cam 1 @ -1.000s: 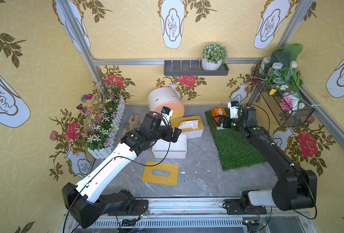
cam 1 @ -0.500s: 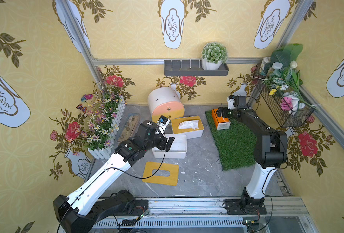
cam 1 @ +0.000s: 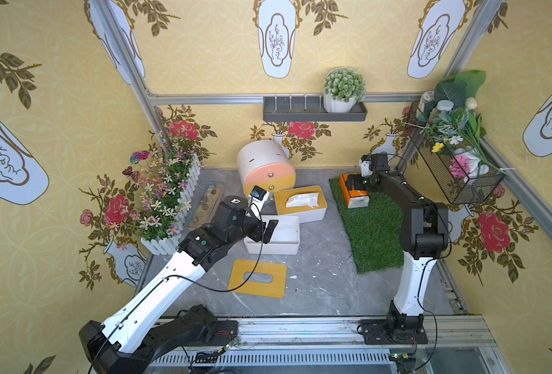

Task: Put the tissue paper into the tissue box
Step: Pick up the paper towel from the center of the board.

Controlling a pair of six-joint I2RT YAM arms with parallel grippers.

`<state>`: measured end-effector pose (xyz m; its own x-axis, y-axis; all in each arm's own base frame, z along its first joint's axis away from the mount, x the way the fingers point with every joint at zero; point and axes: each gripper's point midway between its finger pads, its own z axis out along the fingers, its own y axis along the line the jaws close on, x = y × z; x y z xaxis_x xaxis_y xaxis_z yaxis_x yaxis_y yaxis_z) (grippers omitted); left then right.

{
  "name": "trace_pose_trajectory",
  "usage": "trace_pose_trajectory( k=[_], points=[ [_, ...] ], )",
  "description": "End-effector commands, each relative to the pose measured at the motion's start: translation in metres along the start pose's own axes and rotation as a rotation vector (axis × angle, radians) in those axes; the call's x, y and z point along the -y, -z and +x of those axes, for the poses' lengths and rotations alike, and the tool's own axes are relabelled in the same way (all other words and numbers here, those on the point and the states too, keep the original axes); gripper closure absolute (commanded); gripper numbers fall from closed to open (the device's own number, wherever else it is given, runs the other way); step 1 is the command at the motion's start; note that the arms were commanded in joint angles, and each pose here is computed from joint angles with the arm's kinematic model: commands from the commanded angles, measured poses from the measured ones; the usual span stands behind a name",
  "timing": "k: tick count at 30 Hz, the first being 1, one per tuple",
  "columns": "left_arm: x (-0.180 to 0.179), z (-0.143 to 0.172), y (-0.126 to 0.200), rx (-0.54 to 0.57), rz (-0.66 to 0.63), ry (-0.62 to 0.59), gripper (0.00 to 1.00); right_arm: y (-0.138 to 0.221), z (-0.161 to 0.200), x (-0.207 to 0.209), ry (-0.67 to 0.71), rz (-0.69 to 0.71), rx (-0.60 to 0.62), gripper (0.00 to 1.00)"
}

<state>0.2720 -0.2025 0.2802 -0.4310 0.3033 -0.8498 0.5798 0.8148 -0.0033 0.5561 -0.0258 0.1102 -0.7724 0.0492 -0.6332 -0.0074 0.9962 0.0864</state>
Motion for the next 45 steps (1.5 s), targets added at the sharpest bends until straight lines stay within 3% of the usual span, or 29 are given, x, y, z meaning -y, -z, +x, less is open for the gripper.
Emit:
trace_pose_trajectory(
  k=[1,17,28,36,45],
  points=[
    [-0.001,0.0,-0.001,0.004,-0.008,-0.007,0.0,-0.008,0.012,0.003,0.02,0.02,-0.037,0.0],
    [-0.002,0.003,-0.005,-0.018,-0.01,0.0,0.0,-0.042,0.052,-0.004,0.041,0.043,-0.144,0.01],
    [-0.003,0.005,-0.005,-0.022,-0.012,0.005,0.0,-0.04,0.056,-0.003,-0.005,0.012,-0.157,0.13],
    [-0.006,0.005,-0.003,-0.02,-0.029,0.011,0.0,-0.007,0.025,-0.014,-0.031,-0.034,-0.056,0.16],
    [-0.008,0.005,-0.002,-0.015,-0.04,0.011,0.0,0.08,-0.051,-0.052,-0.003,-0.147,0.183,0.18]
  ],
)
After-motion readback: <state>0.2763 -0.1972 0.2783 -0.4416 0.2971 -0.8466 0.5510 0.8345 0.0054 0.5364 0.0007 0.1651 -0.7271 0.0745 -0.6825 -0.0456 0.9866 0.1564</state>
